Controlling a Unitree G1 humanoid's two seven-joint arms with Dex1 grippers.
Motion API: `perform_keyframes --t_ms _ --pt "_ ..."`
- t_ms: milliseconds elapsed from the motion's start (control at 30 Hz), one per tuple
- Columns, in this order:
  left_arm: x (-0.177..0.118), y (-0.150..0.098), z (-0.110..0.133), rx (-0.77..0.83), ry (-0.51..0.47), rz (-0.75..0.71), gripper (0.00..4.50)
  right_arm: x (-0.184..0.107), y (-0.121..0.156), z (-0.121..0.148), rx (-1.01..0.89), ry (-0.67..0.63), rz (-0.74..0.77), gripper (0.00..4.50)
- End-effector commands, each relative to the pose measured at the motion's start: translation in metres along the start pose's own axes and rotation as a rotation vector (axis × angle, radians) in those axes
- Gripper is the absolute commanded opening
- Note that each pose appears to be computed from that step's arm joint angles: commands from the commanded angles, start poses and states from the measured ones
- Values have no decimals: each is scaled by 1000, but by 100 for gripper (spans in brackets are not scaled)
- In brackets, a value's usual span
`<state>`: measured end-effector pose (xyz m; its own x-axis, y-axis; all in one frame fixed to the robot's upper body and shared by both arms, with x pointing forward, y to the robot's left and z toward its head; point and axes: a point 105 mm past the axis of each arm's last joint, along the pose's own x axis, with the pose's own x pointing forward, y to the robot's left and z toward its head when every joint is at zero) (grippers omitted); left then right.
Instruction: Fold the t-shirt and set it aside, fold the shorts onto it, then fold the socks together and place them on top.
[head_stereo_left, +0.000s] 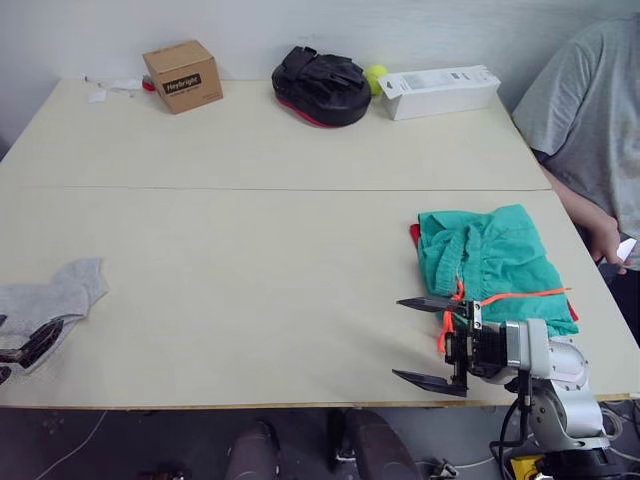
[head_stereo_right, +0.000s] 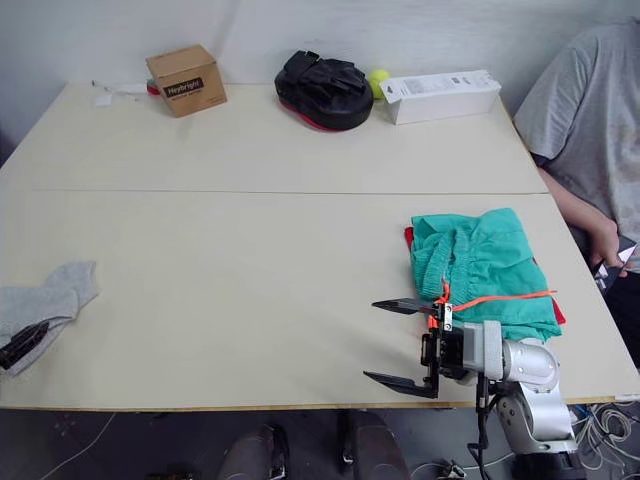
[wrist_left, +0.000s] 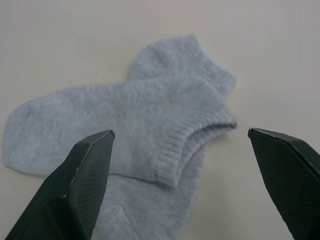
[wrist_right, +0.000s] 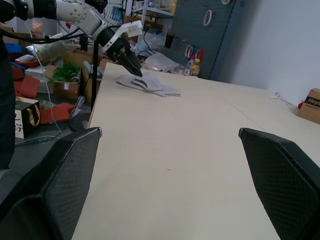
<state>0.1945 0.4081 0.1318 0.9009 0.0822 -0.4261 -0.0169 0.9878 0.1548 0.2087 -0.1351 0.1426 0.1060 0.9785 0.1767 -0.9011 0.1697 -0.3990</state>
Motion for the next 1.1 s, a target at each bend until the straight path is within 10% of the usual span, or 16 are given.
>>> perform_keyframes --t_ms 33,100,333,567,800,1100 --pt "9 6 -8 31 99 4 450 0 0 6 -8 -28 1 449" --pt "14 8 -8 30 123 7 450 0 0 6 -3 -31 5 449" --pt "16 12 -18 7 191 -41 239 -5 1 5 2 -19 12 450" --pt "36 -33 25 78 -29 -313 10 -15 3 4 3 14 -8 450" --pt "33 -159 83 273 -249 -814 4 -35 4 7 -7 85 -55 450" --pt "76 -258 74 501 -205 -1041 4 -30 1 11 -21 116 -68 450"
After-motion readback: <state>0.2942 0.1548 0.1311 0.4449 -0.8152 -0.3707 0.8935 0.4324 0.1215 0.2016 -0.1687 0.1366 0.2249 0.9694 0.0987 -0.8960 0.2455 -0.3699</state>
